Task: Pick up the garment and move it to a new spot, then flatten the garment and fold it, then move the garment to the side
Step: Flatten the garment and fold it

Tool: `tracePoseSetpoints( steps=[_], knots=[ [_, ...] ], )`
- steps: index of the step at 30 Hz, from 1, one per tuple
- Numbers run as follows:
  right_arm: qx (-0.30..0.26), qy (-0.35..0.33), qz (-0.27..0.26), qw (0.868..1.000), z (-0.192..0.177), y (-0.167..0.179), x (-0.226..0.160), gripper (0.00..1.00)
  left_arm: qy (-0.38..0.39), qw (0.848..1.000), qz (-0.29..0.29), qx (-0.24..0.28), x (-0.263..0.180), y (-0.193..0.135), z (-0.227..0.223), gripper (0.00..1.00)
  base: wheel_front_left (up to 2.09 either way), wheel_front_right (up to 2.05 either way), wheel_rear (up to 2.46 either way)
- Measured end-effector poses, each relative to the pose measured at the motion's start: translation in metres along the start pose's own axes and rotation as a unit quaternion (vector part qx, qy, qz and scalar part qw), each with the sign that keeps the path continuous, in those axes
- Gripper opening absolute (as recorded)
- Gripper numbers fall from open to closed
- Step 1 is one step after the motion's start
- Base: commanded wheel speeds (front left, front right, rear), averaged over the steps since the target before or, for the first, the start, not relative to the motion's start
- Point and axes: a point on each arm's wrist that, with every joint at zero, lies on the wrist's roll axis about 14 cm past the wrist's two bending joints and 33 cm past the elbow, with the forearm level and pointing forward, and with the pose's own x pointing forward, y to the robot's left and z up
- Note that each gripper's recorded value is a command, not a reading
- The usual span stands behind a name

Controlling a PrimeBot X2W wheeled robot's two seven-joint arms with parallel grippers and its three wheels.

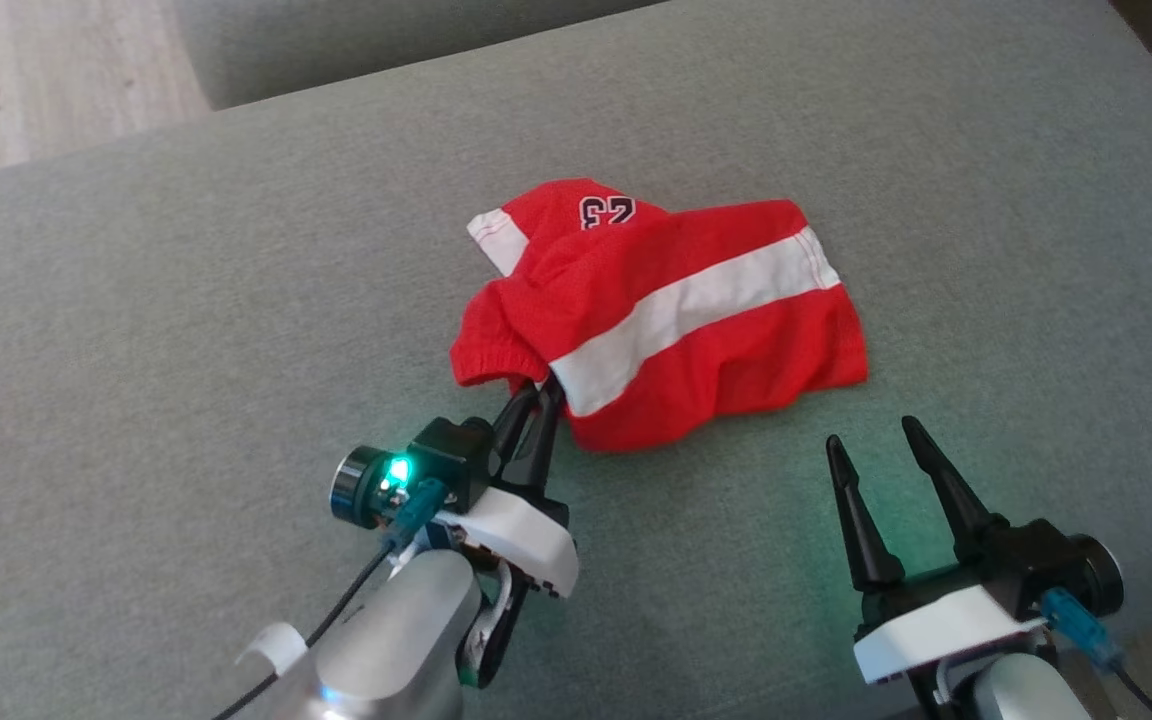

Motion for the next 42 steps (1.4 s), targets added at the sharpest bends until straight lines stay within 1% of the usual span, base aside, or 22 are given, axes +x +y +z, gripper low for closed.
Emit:
tracePoseSetpoints(
  steps=[6, 9, 11, 14, 18, 22, 25, 28, 30, 33, 35, 36, 37, 39, 41, 42],
  knots=[
    [0.003, -0.005, 0.012, 1.0, 0.003, 0.006, 0.005, 1.0, -0.015, 1.0, 0.0, -0.003, -0.008, -0.001, 0.011, 0.0, 0.0, 0.0, 0.0],
    [0.003, -0.009, 0.021, 1.0, 0.005, 0.011, 0.008, 1.0, -0.028, 1.0, 0.006, -0.007, -0.018, 0.0, 0.017, 0.0, 0.0, 0.0, 0.0],
    [0.004, -0.011, 0.026, 1.0, 0.006, 0.013, 0.011, 1.0, -0.031, 0.999, 0.022, -0.008, -0.029, 0.005, 0.016, 0.0, 0.0, 0.0, 0.0],
    [0.01, -0.017, 0.034, 0.999, 0.009, 0.018, 0.015, 1.0, -0.025, 0.998, 0.049, -0.004, -0.052, 0.022, 0.006, 0.0, 0.0, 0.0, 0.0],
    [0.028, -0.014, 0.043, 0.999, 0.007, 0.026, 0.021, 1.0, -0.006, 0.995, 0.089, 0.037, -0.088, 0.056, -0.008, 0.0, 0.0, 0.0, 0.0],
    [0.067, 0.004, 0.061, 0.996, -0.003, 0.04, 0.028, 1.0, -0.003, 0.988, 0.135, 0.069, -0.116, 0.095, -0.004, 0.0, 0.0, 0.0, 0.0],
    [0.095, 0.033, 0.088, 0.991, -0.017, 0.055, 0.034, 1.0, 0.003, 0.983, 0.16, 0.091, -0.132, 0.118, -0.001, 0.0, 0.0, 0.0, 0.0],
    [0.096, 0.067, 0.117, 0.986, -0.031, 0.062, 0.045, 1.0, 0.014, 0.979, 0.17, 0.113, -0.139, 0.134, 0.002, 0.0, 0.0, 0.0, 0.0],
    [0.101, 0.085, 0.129, 0.983, -0.033, 0.063, 0.057, 1.0, 0.01, 0.977, 0.176, 0.118, -0.138, 0.142, 0.009, 0.0, 0.0, 0.0, 0.0],
    [0.108, 0.107, 0.16, 0.975, -0.031, 0.077, 0.071, 1.0, 0.002, 0.975, 0.181, 0.128, -0.135, 0.15, 0.018, 0.0, 0.0, 0.0, 0.0],
    [0.117, 0.131, 0.179, 0.968, -0.035, 0.088, 0.073, 0.98, 0.0, 0.975, 0.183, 0.128, -0.134, 0.153, 0.02, 0.0, 0.0, 0.0, 0.0],
    [0.13, 0.156, 0.19, 0.961, -0.044, 0.095, 0.069, 0.99, 0.002, 0.975, 0.184, 0.127, -0.135, 0.153, 0.019, 0.0, 0.0, 0.0, 0.0],
    [0.133, 0.169, 0.195, 0.957, -0.049, 0.097, 0.066, 1.0, 0.002, 0.974, 0.185, 0.127, -0.135, 0.154, 0.019, 0.0, 0.0, 0.0, 0.0],
    [0.139, 0.186, 0.202, 0.952, -0.055, 0.1, 0.06, 1.0, 0.002, 0.974, 0.186, 0.127, -0.136, 0.154, 0.019, 0.0, 0.0, 0.0, 0.0],
    [0.141, 0.191, 0.206, 0.949, -0.058, 0.1, 0.055, 1.0, 0.0, 0.974, 0.185, 0.128, -0.135, 0.153, 0.02, 0.0, 0.0, 0.0, 0.0],
    [0.144, 0.189, 0.206, 0.949, -0.058, 0.099, 0.054, 0.79, 0.0, 0.974, 0.185, 0.128, -0.135, 0.153, 0.021, 0.0, 0.0, 0.0, 0.0]
  ],
)
